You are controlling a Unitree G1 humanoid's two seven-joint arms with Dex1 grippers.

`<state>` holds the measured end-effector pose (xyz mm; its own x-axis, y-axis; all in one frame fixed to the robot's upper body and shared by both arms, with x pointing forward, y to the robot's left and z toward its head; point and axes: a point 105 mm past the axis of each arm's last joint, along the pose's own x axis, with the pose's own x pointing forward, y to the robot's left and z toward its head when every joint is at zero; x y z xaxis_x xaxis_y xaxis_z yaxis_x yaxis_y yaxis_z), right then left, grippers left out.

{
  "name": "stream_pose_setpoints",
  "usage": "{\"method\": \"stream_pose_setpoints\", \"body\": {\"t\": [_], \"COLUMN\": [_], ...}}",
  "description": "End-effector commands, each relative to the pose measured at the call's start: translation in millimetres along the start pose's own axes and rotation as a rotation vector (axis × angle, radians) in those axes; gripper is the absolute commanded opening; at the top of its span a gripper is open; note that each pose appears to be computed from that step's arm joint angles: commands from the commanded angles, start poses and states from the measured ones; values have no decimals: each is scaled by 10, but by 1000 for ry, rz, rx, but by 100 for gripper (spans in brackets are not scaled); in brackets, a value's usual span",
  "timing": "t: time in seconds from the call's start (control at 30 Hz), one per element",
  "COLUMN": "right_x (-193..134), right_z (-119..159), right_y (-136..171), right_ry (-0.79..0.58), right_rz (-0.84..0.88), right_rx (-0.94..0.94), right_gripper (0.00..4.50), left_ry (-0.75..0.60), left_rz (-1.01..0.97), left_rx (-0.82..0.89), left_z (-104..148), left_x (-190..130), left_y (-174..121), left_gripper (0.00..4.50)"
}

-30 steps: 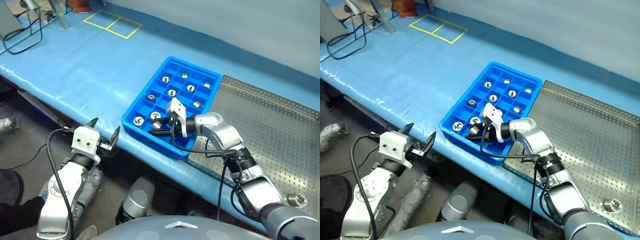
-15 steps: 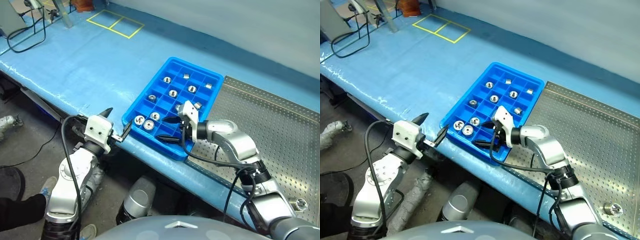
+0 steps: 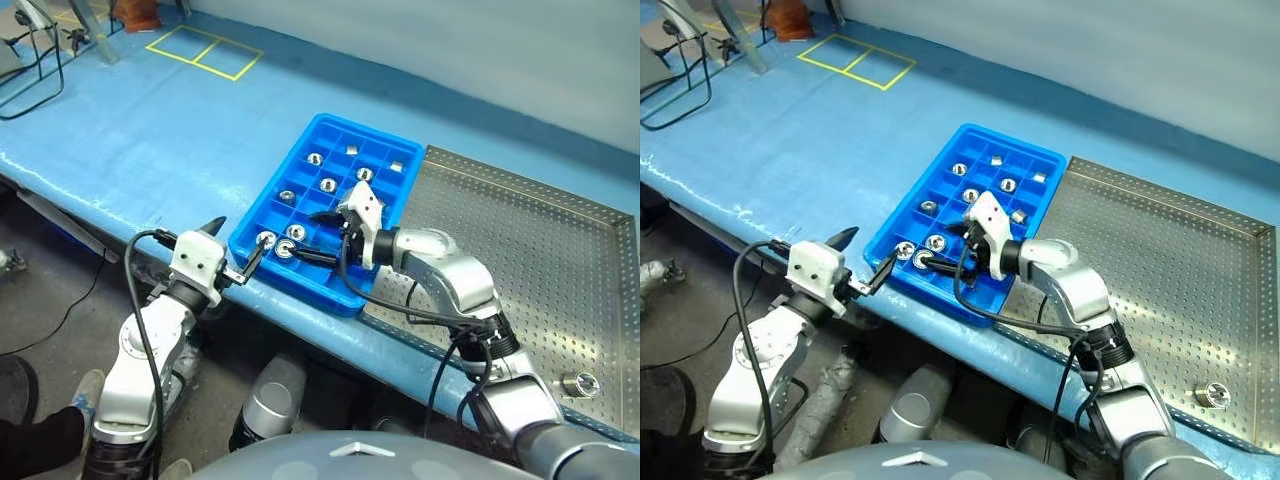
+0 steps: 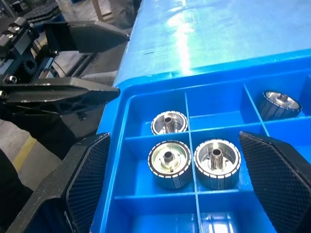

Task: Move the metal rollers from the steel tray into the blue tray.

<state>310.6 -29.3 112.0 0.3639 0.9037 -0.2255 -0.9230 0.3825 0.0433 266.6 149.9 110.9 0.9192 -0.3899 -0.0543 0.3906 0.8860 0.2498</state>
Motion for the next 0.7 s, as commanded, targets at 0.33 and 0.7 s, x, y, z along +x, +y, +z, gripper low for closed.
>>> {"method": "stream_pose_setpoints", "body": {"t": [0.33,0.7], "right_x": [16,177], "right_z": [94,199], "right_y": [52,182], "right_ry": [231,405], "right_rz": [74,233], "right_rx": [-180,-357], "right_gripper": [446,446], "left_ry": [44,95], "left_rz": [-160,-209], "left_rx": [123,68], "left_z": [9,-117], "left_x": [-120,-195], "left_y": [-73,-318], "left_gripper": [405,405]}}
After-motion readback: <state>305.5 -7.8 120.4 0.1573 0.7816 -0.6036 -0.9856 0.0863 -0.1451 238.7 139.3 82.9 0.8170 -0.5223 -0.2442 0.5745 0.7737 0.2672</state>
